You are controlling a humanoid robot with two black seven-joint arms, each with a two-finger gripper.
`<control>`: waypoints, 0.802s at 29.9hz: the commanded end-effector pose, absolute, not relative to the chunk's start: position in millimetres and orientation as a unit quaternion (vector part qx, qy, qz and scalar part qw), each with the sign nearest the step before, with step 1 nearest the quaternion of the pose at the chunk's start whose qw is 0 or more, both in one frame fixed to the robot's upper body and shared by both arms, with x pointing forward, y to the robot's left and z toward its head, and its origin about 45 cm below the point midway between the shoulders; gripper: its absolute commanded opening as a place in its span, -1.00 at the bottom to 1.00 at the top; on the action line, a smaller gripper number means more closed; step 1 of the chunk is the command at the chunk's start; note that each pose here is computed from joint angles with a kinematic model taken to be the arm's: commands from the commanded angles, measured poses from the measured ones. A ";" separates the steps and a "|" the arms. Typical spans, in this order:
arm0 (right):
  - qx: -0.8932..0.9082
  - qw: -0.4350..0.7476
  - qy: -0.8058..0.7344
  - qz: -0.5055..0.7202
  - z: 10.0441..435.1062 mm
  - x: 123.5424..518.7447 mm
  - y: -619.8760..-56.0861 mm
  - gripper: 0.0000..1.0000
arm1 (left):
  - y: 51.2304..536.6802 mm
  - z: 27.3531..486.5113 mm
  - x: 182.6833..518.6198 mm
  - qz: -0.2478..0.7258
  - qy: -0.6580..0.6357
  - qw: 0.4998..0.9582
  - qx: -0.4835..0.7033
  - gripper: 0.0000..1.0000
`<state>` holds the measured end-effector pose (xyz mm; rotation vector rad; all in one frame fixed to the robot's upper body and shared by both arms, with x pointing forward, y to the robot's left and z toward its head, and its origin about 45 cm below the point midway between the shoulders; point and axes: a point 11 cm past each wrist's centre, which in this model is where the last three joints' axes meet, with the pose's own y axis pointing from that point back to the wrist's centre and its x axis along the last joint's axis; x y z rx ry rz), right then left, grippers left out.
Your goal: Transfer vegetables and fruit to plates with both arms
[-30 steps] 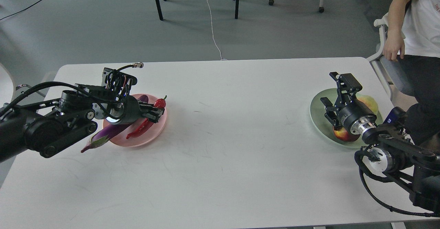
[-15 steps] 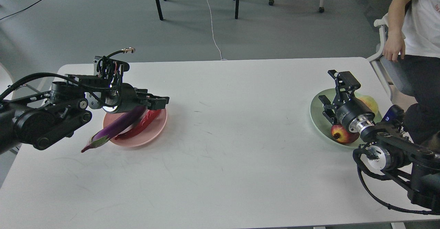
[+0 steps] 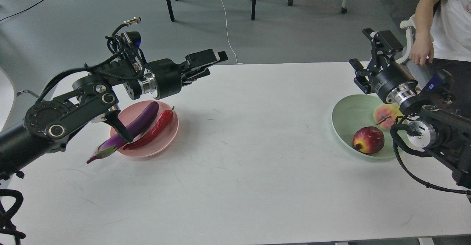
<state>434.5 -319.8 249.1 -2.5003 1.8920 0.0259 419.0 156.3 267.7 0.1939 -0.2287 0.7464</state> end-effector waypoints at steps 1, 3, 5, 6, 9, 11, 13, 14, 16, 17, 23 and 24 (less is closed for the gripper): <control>-0.803 0.011 0.596 0.012 249.0 436.8 -307.4 0.97 | 140.5 259.9 421.0 0.434 -0.044 0.900 0.023 0.96; -0.807 0.012 0.590 0.017 244.7 438.1 -297.6 0.97 | 138.0 244.2 416.9 0.461 -0.004 0.887 0.001 0.96; -0.815 0.027 0.578 0.028 244.9 438.2 -281.7 0.97 | 148.5 230.0 414.1 0.488 0.030 0.872 -0.016 0.96; -0.818 0.031 0.573 0.037 240.6 436.6 -274.8 0.97 | 158.3 224.1 413.7 0.504 0.046 0.862 -0.025 0.96; -0.815 0.031 0.575 0.062 221.7 430.3 -269.0 0.97 | 185.7 201.6 407.6 0.550 0.093 0.829 -0.047 0.96; -0.814 0.024 0.576 0.075 208.1 422.9 -268.9 0.97 | 194.4 192.0 402.4 0.566 0.122 0.812 -0.070 0.96; -0.814 0.024 0.575 0.085 201.2 419.3 -263.9 0.97 | 201.6 181.3 393.9 0.568 0.145 0.806 -0.084 0.96; -0.815 0.024 0.572 0.090 197.9 416.7 -260.0 0.97 | 206.9 176.2 389.0 0.568 0.155 0.803 -0.092 0.96; -0.815 0.023 0.571 0.095 193.4 414.0 -257.0 0.97 | 215.3 173.4 385.0 0.569 0.168 0.798 -0.107 0.96; -0.815 0.023 0.571 0.097 192.5 413.4 -255.4 0.97 | 219.7 174.3 385.1 0.573 0.169 0.794 -0.113 0.96; -0.817 0.043 0.567 0.099 201.9 415.6 -248.1 0.97 | 232.4 177.6 386.9 0.583 0.160 0.789 -0.112 0.96; -0.814 0.052 0.570 0.098 206.6 418.2 -249.3 0.97 | 232.2 178.1 386.9 0.582 0.159 0.789 -0.113 0.96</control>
